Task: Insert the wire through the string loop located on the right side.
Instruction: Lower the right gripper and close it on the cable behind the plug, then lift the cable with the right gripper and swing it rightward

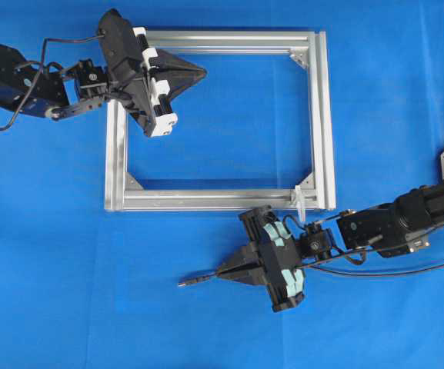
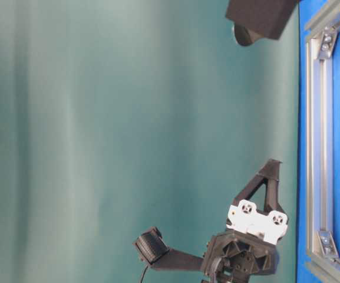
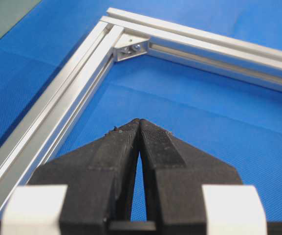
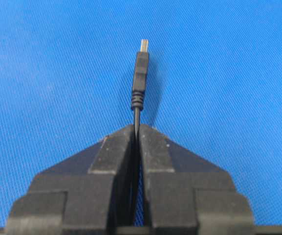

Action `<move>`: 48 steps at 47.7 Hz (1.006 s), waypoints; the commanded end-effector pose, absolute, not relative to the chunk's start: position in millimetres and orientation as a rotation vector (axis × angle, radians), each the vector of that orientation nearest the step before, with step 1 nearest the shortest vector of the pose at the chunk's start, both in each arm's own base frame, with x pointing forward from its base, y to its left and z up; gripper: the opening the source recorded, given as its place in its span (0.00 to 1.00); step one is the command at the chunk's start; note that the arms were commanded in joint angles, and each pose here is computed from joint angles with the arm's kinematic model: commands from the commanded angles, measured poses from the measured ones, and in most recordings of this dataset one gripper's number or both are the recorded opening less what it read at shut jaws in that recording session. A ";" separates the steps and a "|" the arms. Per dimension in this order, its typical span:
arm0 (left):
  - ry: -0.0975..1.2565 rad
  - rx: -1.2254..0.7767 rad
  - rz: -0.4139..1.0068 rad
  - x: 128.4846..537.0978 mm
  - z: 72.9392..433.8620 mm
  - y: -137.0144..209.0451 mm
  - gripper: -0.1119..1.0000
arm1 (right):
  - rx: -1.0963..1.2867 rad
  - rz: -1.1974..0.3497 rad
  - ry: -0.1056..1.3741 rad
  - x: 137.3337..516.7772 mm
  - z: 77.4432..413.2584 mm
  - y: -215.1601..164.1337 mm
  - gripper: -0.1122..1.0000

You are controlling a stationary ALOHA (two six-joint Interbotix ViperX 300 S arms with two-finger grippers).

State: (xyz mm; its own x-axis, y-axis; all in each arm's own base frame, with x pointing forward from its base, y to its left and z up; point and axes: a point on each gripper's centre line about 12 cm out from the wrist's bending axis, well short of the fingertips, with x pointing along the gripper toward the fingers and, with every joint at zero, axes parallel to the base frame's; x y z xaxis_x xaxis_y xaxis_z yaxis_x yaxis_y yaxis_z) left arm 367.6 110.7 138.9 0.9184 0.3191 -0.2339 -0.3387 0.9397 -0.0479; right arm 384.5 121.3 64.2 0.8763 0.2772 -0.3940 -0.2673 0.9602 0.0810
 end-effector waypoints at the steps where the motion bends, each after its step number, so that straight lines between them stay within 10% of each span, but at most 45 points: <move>1: 0.177 -0.080 0.334 370.9 155.3 110.8 0.10 | 0.032 0.290 0.377 389.5 76.5 124.3 0.07; 48: 0.181 -0.087 0.335 370.2 153.8 110.6 0.10 | 0.029 0.288 0.406 382.9 136.8 122.7 0.07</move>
